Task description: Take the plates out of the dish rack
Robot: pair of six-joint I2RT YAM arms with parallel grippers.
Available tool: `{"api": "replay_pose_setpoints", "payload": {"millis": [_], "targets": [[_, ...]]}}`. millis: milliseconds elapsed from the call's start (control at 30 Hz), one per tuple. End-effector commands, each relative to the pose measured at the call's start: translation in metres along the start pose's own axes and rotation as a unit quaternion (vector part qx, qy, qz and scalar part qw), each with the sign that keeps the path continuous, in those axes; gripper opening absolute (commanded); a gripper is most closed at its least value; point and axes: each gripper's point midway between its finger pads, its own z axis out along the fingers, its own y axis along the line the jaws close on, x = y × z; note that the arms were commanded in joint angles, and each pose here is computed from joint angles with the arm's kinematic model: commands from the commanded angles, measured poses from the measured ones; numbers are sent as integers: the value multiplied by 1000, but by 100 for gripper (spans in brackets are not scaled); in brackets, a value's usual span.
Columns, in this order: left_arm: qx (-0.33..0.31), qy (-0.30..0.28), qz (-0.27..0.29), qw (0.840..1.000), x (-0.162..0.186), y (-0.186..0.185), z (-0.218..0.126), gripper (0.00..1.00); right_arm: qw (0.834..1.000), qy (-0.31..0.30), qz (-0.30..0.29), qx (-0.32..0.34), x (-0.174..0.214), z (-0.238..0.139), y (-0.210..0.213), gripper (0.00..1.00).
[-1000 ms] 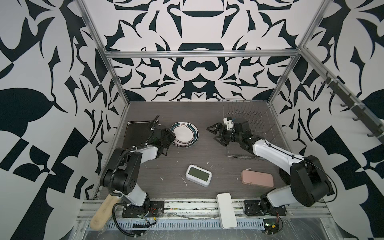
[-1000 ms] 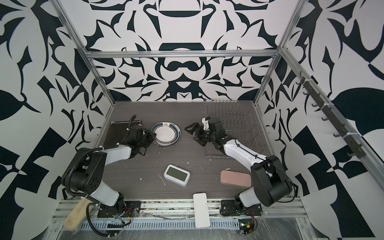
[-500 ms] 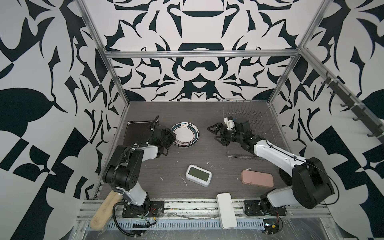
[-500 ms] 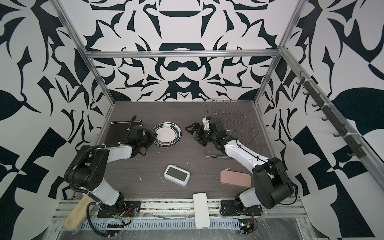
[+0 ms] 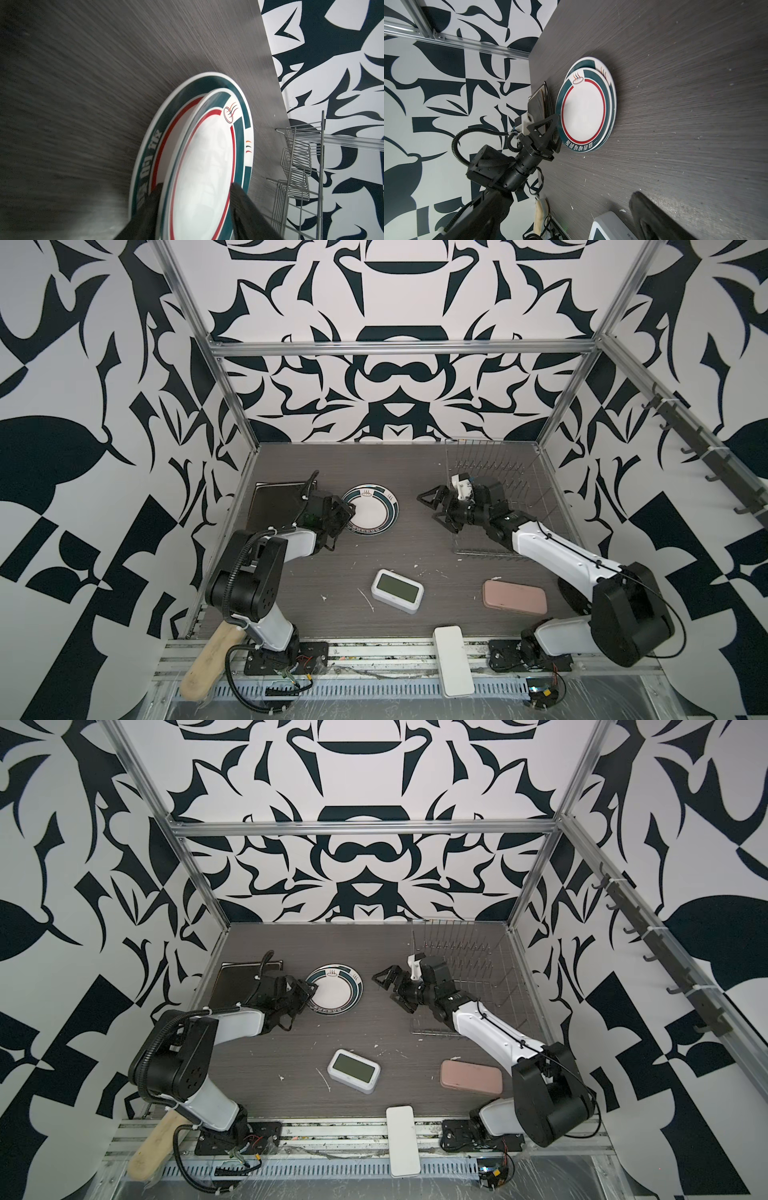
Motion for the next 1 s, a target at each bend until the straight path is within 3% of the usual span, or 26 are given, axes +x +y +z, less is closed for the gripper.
{"api": "replay_pose_setpoints", "payload": {"millis": [0,967], "targets": [[3,2,5,1000,-4,-6,1,56,999,-31,-27,-17,-13,-11,22,100],[-68,-2,25,997,-7,10,-15,84,999,-37,-33,-2,-14,-15,18,100]]}}
